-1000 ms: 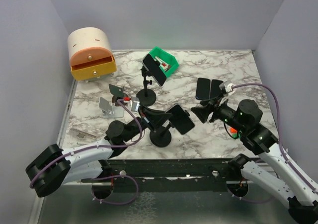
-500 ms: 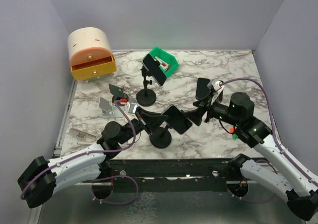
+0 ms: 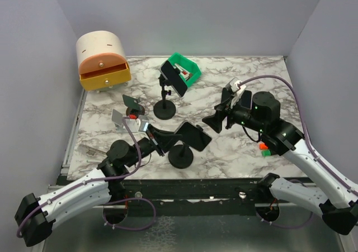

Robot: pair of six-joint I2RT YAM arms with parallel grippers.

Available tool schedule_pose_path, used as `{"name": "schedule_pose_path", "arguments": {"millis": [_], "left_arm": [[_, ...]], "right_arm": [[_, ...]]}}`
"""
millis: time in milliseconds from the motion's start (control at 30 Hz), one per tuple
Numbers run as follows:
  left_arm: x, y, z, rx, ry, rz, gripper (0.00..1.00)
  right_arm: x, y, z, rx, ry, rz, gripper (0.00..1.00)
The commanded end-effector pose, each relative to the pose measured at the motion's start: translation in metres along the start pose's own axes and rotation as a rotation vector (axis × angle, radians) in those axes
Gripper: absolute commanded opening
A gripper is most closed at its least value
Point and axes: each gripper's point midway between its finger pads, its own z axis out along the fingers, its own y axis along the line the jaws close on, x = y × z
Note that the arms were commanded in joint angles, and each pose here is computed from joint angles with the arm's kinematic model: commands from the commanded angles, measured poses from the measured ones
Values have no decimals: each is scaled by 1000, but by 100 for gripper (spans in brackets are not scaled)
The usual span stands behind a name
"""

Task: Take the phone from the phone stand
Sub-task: Place the phone stand with the phone at the center of the board.

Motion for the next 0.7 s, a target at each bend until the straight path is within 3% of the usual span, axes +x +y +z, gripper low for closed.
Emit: {"name": "schedule_pose_path", "arguments": {"millis": [0, 400, 667], "left_arm": [[6, 15, -11, -80, 15, 20, 0], [4, 11, -25, -76, 7, -23, 0], [-7, 10, -38, -98, -36, -31, 6]], "right_arm": [[-5, -1, 3, 39, 32, -35, 77], [-7, 16, -4, -40, -19, -8, 79], [8, 0, -16, 78, -18, 66, 92]]}}
